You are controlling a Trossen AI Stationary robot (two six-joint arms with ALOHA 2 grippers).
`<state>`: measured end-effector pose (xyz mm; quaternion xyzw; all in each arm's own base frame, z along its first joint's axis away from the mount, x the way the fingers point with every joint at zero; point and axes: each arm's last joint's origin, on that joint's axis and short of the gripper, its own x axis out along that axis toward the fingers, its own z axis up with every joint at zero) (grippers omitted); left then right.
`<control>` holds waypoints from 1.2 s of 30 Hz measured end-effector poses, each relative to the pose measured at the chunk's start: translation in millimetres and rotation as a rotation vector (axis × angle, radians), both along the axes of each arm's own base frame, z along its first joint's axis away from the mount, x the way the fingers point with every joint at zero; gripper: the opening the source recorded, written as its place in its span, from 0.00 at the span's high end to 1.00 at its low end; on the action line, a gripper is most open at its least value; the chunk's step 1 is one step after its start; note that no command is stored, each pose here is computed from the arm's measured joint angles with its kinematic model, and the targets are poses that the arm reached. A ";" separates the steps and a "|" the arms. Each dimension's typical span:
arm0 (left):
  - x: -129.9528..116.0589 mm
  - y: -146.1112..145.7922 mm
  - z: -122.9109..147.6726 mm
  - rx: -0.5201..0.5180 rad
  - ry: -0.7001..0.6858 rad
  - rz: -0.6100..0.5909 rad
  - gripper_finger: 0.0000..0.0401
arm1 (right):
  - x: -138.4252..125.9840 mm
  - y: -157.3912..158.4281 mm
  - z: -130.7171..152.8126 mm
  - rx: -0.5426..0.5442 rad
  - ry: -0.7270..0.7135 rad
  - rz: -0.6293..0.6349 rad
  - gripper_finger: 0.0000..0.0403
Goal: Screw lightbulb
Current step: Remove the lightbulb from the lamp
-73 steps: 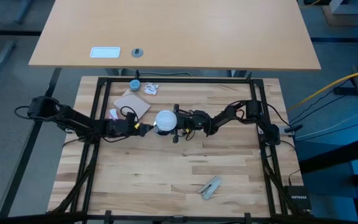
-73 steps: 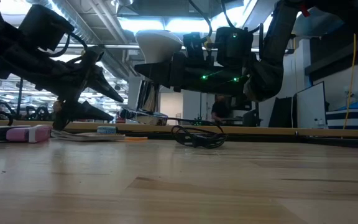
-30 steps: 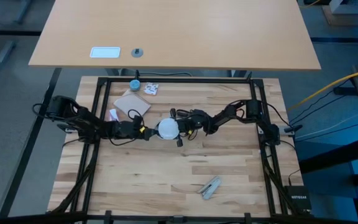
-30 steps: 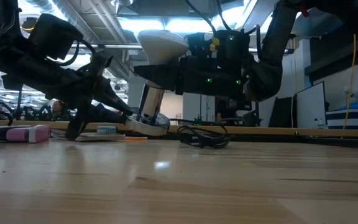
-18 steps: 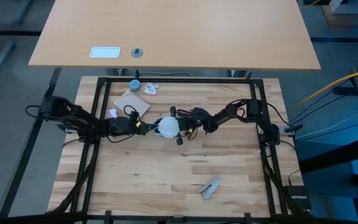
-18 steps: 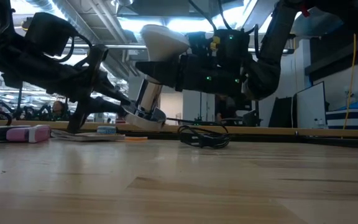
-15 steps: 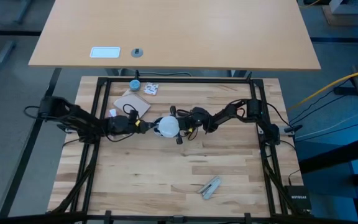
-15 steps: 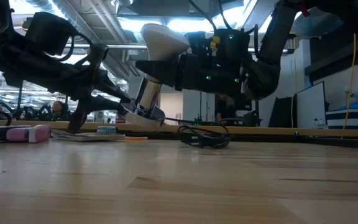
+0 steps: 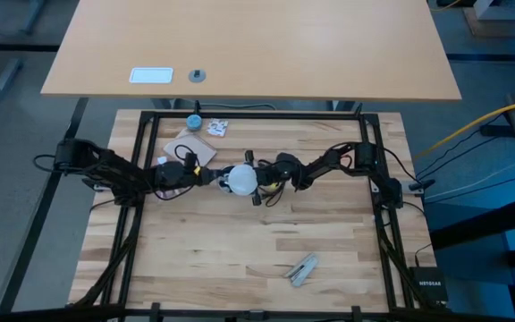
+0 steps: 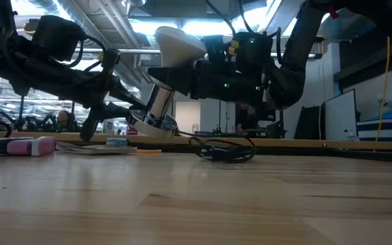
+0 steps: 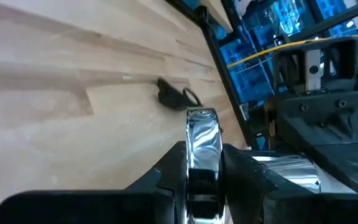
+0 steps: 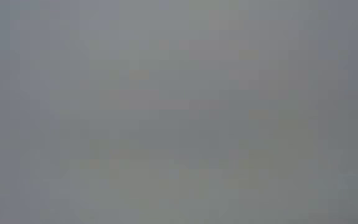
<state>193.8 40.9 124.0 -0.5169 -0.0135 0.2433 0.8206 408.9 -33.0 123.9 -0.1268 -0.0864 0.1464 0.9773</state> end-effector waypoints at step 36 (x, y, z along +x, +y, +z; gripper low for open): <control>17.7 -42.1 10.9 0.422 0.082 -0.446 0.80 | 1.3 -11.0 -13.6 0.248 0.134 -0.447 0.59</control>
